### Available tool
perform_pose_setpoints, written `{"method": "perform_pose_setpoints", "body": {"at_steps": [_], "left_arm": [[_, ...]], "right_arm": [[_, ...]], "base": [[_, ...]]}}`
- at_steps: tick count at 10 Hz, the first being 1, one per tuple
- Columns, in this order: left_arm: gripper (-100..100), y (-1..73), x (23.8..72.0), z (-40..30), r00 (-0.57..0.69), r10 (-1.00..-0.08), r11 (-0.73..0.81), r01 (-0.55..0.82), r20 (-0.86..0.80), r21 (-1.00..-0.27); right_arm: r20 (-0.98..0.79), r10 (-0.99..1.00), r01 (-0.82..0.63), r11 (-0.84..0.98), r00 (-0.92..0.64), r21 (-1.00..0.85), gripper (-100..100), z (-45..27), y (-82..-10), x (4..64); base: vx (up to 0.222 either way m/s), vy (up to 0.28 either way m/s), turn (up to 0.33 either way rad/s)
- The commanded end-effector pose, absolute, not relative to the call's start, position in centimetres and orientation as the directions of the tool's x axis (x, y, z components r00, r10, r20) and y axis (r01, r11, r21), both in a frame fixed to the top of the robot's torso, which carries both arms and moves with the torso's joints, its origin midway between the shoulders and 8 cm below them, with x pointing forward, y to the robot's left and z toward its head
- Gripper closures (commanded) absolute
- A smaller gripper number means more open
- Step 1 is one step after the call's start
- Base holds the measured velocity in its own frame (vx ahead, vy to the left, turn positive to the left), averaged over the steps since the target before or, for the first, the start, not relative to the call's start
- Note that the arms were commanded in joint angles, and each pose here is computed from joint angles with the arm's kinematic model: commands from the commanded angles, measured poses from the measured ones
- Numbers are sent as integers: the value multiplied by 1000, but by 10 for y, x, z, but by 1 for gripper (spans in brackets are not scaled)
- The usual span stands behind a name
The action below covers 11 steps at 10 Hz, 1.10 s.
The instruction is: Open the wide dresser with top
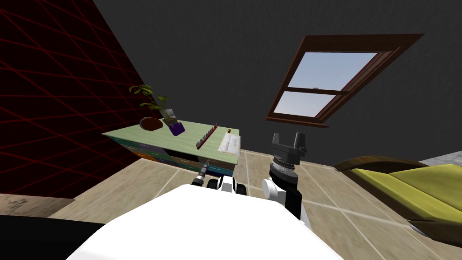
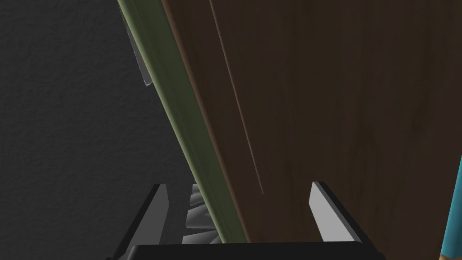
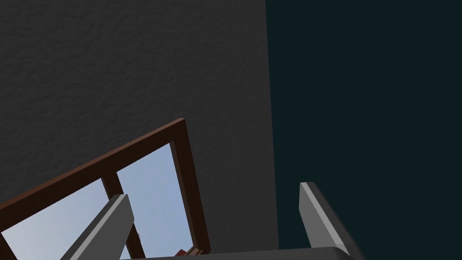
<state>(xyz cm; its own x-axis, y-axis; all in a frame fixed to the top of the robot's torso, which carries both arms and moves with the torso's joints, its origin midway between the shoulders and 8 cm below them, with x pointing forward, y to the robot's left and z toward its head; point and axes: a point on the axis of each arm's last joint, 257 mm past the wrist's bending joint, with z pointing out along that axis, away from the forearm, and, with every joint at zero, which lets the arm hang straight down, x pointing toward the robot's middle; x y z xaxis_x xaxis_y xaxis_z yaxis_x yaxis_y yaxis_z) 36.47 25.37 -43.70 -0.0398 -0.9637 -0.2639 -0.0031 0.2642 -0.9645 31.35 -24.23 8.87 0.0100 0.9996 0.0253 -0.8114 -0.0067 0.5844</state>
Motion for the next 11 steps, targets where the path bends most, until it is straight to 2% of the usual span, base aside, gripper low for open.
{"method": "perform_pose_setpoints", "body": {"at_steps": [1, 8, 9, 11], "left_arm": [[-100, 245, 366, -440, -43, -968, 248, -3, -248, -969], [-100, 242, 379, -440, -45, -970, 239, -17, -238, -971], [100, 241, 373, -442, -45, -970, 240, -16, -239, -971], [100, 240, 378, -435, -41, -970, 238, 6, -238, -971]], "right_arm": [[25, 1000, -811, -7, 10, 584, 0, 89, -242, 313], [25, 1000, -811, -7, 10, 584, 0, 89, -242, 313], [25, 1000, -811, -7, 10, 584, 0, 89, -242, 313], [25, 1000, -811, -7, 10, 584, 0, 89, -242, 314]], "base": [[12, -11, -2], [20, -5, 1], [-17, 4, -6], [-16, 8, -14]]}}
